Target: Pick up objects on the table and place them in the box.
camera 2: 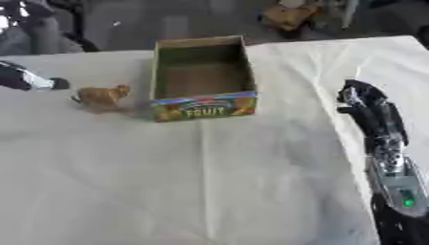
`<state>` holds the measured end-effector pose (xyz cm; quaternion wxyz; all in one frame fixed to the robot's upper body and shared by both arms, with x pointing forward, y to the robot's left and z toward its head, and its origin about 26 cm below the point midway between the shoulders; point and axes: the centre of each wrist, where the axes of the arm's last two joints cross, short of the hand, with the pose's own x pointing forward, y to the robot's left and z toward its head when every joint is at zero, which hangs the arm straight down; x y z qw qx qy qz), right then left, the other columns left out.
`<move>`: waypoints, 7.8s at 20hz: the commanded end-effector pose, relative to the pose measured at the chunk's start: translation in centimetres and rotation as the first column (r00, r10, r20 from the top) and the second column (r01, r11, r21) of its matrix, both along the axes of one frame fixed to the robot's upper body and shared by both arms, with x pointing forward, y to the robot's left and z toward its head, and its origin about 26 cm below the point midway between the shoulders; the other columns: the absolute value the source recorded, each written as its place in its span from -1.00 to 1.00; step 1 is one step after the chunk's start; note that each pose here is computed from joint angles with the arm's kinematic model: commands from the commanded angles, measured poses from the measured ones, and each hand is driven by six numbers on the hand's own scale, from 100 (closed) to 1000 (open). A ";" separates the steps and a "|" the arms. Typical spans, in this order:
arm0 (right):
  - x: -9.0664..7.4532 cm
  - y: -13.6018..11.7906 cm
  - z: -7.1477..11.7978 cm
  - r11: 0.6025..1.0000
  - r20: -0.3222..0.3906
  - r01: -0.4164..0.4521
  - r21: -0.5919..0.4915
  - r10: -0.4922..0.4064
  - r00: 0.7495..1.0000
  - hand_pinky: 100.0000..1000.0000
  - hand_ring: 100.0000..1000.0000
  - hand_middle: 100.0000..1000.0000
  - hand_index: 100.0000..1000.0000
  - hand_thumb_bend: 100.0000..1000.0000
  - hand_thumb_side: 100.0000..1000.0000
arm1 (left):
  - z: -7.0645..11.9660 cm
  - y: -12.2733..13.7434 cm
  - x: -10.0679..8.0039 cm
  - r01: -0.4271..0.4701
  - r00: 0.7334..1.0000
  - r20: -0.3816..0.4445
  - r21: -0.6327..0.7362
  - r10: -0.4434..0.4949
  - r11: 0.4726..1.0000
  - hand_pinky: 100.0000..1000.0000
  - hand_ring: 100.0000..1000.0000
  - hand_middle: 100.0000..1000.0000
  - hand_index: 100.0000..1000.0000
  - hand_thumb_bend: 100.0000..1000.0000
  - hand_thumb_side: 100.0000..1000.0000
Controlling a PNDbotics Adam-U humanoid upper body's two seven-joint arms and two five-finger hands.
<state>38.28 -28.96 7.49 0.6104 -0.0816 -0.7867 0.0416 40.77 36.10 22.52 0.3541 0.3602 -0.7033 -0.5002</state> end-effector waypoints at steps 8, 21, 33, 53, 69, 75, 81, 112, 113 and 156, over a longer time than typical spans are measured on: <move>0.2 0.0 1.4 1.000 0.041 -0.009 -0.017 0.010 0.999 0.24 0.36 0.14 0.52 -1.00 0.02 | 0.5 0.5 2.7 -0.073 0.997 -0.023 0.155 0.078 0.985 0.28 0.47 0.52 0.68 0.67 -0.43; 0.3 0.5 1.5 1.000 0.047 -0.024 -0.012 0.025 0.999 0.24 0.36 0.14 0.52 -1.00 0.02 | -2.4 -1.6 5.7 -0.129 0.986 -0.064 0.274 0.152 0.953 0.27 0.41 0.44 0.64 0.48 -0.27; 0.4 0.6 1.4 1.000 0.045 -0.029 -0.010 0.029 0.999 0.24 0.36 0.14 0.52 -1.00 0.02 | -5.4 -1.4 6.2 -0.151 0.973 -0.096 0.424 0.210 0.893 0.27 0.40 0.42 0.62 0.42 -0.21; 0.4 0.7 1.4 0.999 0.045 -0.031 -0.011 0.031 0.999 0.24 0.36 0.14 0.52 -1.00 0.02 | -6.0 -1.2 6.3 -0.163 0.974 -0.074 0.439 0.216 0.884 0.27 0.41 0.43 0.62 0.41 -0.22; 0.5 1.0 1.5 0.999 0.047 -0.039 -0.010 0.040 0.998 0.24 0.36 0.14 0.52 -1.00 0.02 | -8.0 -1.0 6.1 -0.183 0.965 -0.093 0.431 0.245 0.884 0.11 0.15 0.15 0.50 0.13 -0.31; 0.5 1.0 1.5 0.999 0.047 -0.039 -0.010 0.039 0.998 0.24 0.36 0.14 0.52 -1.00 0.02 | -7.9 -0.9 6.1 -0.187 0.965 -0.086 0.430 0.246 0.883 -0.26 -0.16 -0.16 0.32 -0.10 -0.41; 0.4 1.0 1.5 0.999 0.046 -0.039 -0.009 0.039 0.998 0.24 0.36 0.14 0.52 -1.00 0.03 | -8.0 -0.9 6.1 -0.183 0.966 -0.088 0.435 0.244 0.882 -0.56 -0.42 -0.42 0.00 -0.36 -0.50; 0.5 1.4 1.4 0.998 0.045 -0.055 -0.008 0.056 0.997 0.24 0.36 0.14 0.52 -1.00 0.04 | 3.2 -8.7 6.8 -0.005 0.982 0.185 0.242 -0.041 0.970 -0.94 -0.89 -0.92 -0.54 -0.73 -0.75; 0.5 1.4 1.5 0.998 0.045 -0.058 -0.008 0.058 0.997 0.24 0.36 0.14 0.52 -1.00 0.04 | 3.3 -9.1 6.8 0.005 0.981 0.187 0.242 -0.052 0.970 -0.94 -0.89 -0.92 -0.54 -0.72 -0.74; 1.0 3.5 2.4 0.992 0.066 -0.127 -0.014 0.128 0.990 0.24 0.36 0.14 0.52 -1.00 0.07 | -6.6 -13.4 8.7 0.086 0.988 -0.156 0.486 -0.010 0.869 0.11 0.18 0.19 0.46 0.14 -0.26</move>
